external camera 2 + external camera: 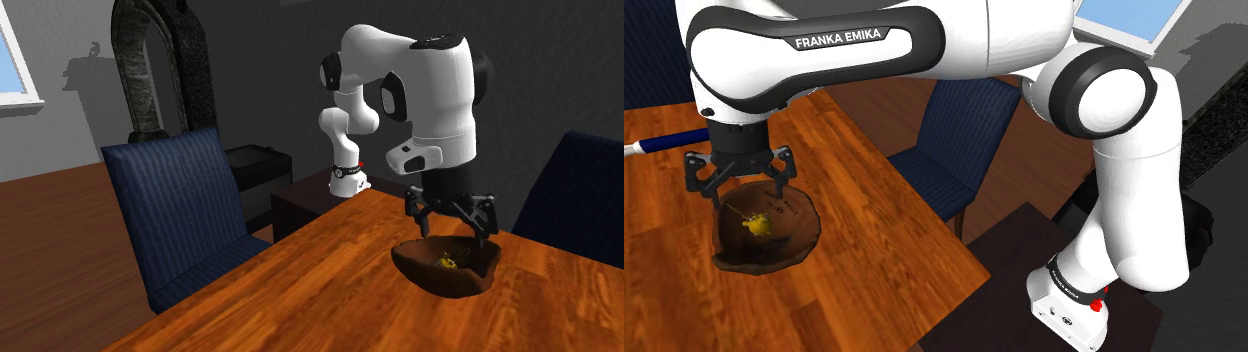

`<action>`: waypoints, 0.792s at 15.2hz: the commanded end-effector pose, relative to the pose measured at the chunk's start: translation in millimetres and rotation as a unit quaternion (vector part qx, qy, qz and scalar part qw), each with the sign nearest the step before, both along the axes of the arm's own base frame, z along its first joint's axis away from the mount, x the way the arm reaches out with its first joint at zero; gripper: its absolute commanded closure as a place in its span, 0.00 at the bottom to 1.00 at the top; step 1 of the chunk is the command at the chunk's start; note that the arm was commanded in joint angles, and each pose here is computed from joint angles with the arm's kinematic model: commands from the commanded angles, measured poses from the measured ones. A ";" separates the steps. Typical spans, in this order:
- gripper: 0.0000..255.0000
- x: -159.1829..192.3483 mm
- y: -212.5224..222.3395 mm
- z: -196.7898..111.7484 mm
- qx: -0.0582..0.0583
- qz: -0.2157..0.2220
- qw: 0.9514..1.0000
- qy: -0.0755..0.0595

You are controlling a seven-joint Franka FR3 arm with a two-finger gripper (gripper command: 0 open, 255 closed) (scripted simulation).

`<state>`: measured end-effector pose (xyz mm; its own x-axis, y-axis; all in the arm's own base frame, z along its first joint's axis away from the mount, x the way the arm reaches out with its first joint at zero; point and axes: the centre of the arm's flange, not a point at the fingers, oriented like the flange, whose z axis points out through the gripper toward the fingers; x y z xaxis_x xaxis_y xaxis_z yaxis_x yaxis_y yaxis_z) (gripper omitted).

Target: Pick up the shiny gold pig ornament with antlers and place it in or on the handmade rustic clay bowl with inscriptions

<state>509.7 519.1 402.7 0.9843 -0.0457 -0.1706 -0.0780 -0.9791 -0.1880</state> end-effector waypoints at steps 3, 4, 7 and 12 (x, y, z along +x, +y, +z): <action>0.00 6.3 -7.9 38.3 0.000 0.000 1.000 0.000; 0.00 7.9 -9.9 48.4 0.000 0.000 1.000 0.000; 0.00 7.9 -9.9 48.4 0.000 0.000 1.000 0.000; 0.00 7.9 -9.9 48.4 0.000 0.000 1.000 0.000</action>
